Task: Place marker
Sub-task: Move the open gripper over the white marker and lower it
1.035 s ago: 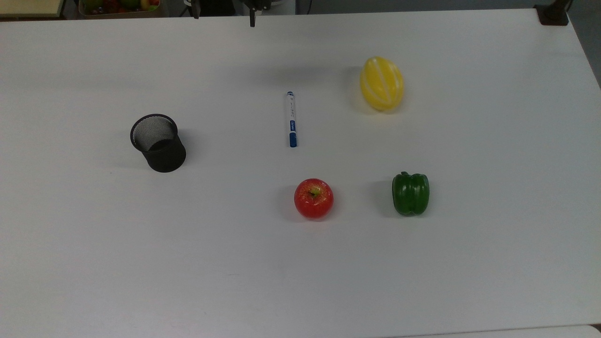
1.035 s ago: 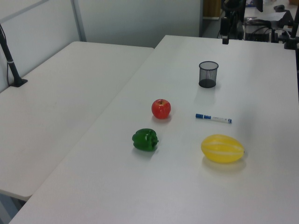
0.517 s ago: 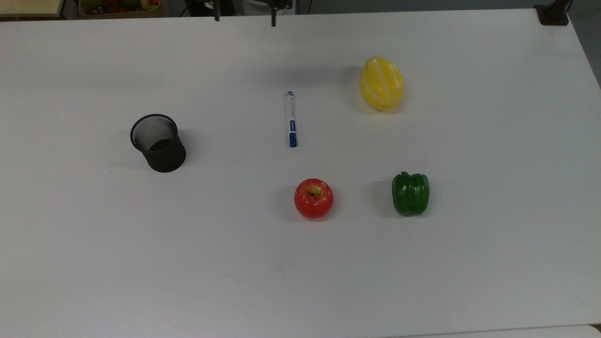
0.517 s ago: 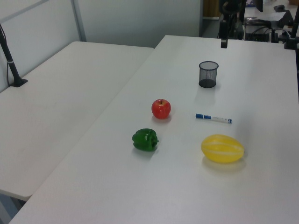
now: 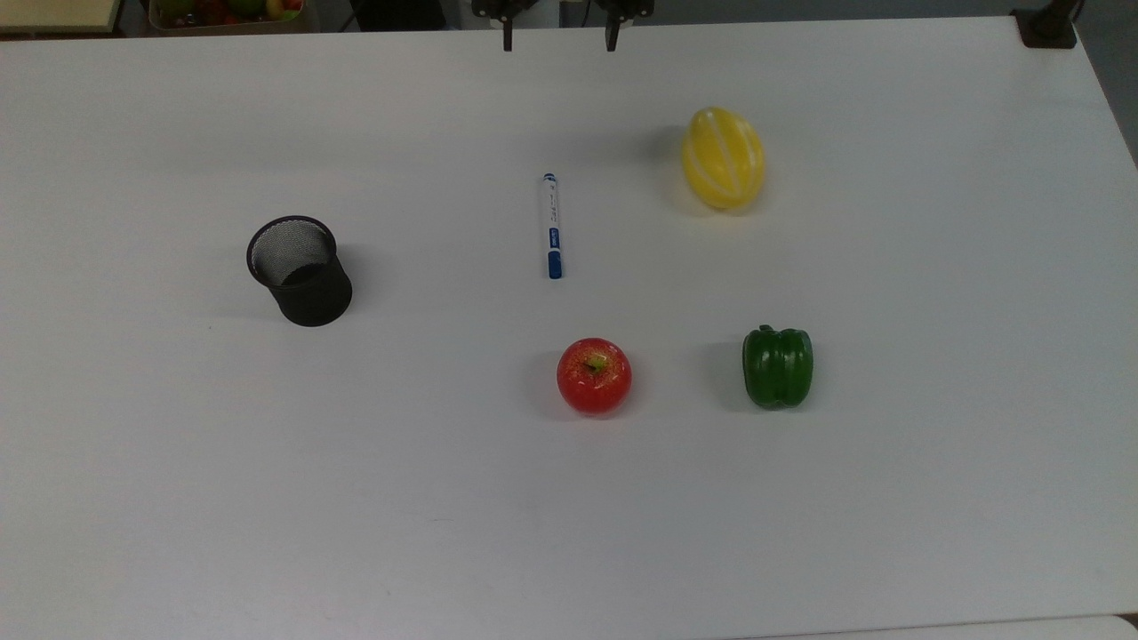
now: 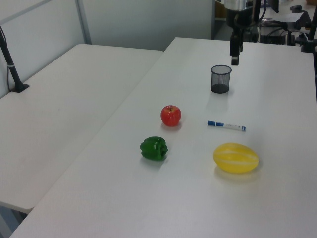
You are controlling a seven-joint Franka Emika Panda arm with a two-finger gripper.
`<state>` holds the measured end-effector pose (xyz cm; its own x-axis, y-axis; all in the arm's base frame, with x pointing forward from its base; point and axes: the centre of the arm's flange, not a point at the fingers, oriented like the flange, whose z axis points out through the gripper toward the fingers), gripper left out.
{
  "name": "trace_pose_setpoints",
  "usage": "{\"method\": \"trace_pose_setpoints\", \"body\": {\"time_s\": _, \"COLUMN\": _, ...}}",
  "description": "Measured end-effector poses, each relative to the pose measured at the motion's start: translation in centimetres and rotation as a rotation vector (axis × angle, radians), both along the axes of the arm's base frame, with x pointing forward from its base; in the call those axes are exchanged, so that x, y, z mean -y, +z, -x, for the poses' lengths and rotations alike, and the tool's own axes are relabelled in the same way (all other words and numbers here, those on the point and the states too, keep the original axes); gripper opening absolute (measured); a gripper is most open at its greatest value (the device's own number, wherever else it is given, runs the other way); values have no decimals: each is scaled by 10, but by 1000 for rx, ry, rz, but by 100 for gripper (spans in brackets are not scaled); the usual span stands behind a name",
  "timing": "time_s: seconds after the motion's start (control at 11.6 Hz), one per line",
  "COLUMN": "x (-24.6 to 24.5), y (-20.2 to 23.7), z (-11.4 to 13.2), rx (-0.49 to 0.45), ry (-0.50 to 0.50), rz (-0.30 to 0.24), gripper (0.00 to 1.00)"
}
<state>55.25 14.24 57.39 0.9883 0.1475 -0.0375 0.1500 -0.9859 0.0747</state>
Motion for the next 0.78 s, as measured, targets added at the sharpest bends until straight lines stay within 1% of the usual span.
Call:
{"method": "trace_pose_setpoints", "body": {"time_s": 0.17, "x": -5, "y": -19, "z": -6, "rx": -3, "ry": 9, "rz": -3, "gripper": 100}}
{"method": "trace_pose_setpoints", "body": {"time_s": 0.34, "x": -7, "y": -55, "z": -14, "rx": -2, "ry": 14, "rz": -9, "gripper": 100}}
{"method": "trace_pose_setpoints", "body": {"time_s": 0.69, "x": -7, "y": -136, "z": -19, "rx": -60, "ry": 16, "rz": -8, "gripper": 100}}
{"method": "trace_pose_setpoints", "body": {"time_s": 0.78, "x": -6, "y": -151, "z": -22, "rx": -67, "ry": 14, "rz": -11, "gripper": 100}}
